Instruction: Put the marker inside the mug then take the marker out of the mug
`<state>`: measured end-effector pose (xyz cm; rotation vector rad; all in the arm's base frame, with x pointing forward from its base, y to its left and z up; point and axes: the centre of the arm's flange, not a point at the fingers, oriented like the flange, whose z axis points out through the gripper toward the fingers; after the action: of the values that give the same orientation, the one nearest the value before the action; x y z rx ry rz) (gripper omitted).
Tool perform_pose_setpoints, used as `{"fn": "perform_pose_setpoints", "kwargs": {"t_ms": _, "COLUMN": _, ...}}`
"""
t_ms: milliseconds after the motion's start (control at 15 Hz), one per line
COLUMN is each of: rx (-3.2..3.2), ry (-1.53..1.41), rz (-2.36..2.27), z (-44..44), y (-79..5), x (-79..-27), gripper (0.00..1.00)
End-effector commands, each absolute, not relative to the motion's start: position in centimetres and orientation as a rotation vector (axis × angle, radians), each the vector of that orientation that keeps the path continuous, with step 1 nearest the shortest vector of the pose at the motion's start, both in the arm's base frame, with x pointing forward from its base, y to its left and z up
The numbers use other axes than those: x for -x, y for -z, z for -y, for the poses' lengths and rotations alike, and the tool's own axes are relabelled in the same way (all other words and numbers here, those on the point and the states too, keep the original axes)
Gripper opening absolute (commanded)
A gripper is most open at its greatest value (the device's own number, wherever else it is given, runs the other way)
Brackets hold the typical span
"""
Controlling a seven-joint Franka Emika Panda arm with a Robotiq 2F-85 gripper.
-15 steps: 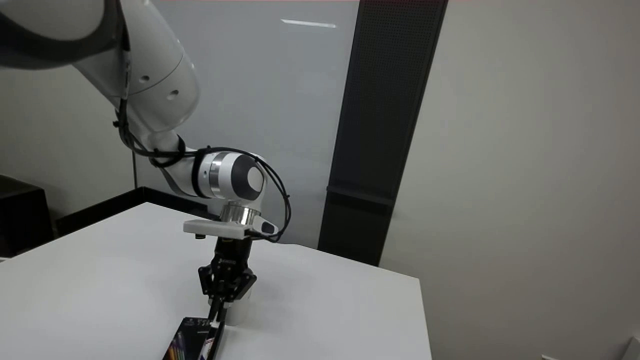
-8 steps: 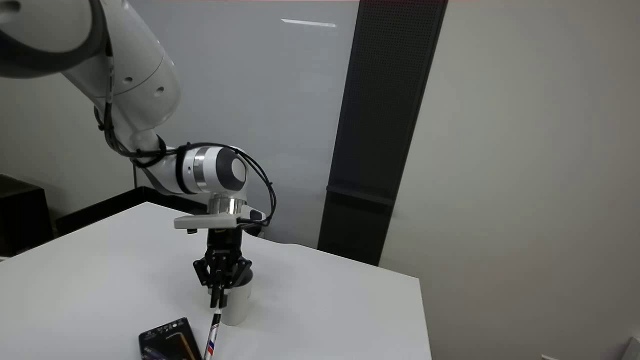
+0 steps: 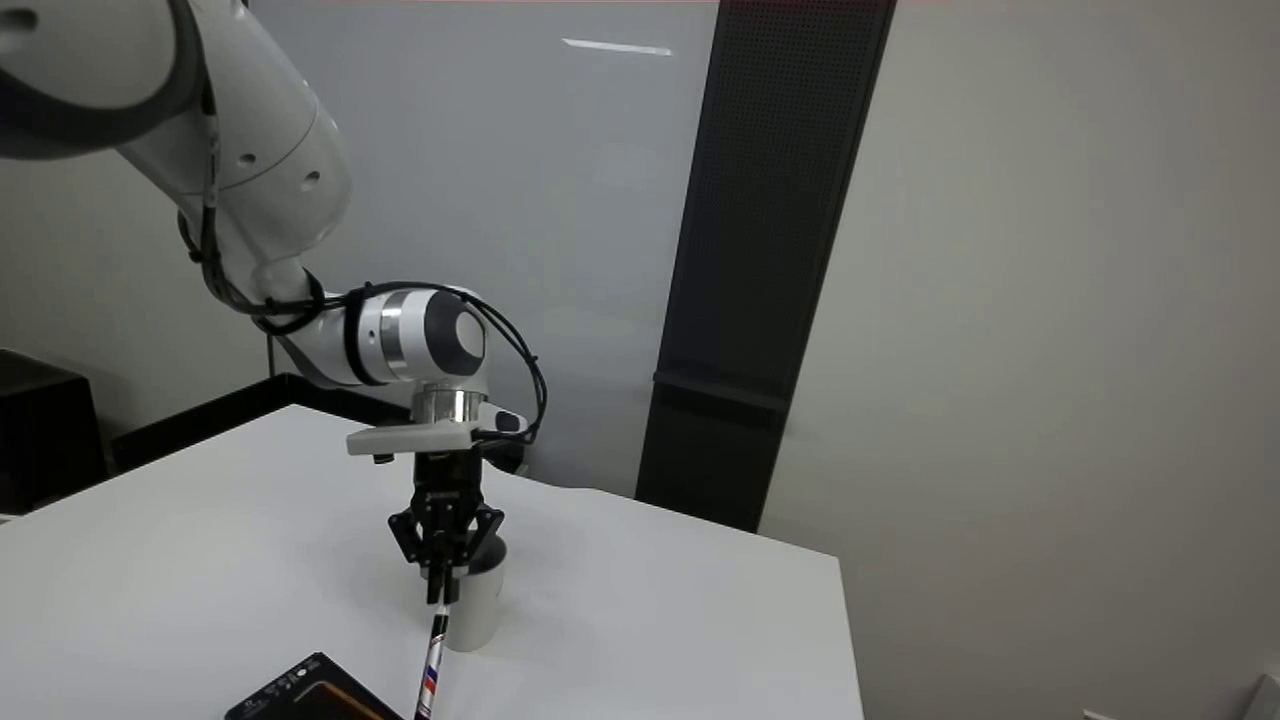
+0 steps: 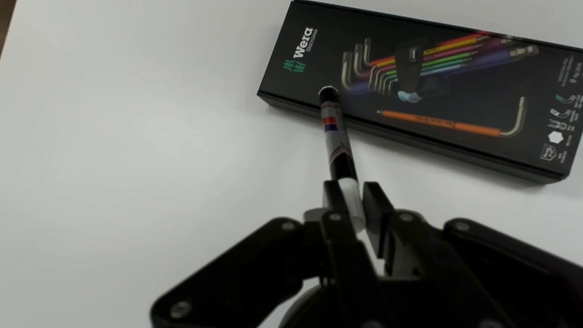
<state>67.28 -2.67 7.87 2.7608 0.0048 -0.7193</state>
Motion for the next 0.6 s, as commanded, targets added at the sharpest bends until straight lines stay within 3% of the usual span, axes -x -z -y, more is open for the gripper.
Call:
{"fn": "perform_pose_setpoints", "kwargs": {"t_ms": 0, "rx": -2.734, "ry": 0.683, "rz": 0.065, "z": 5.9, "y": -9.1, "x": -67.6, "gripper": 0.07}}
{"fn": "perform_pose_setpoints", "kwargs": {"t_ms": 533, "rx": -2.748, "ry": 0.641, "rz": 0.218, "z": 13.6, "y": -9.3, "x": -66.7, "gripper": 0.07}}
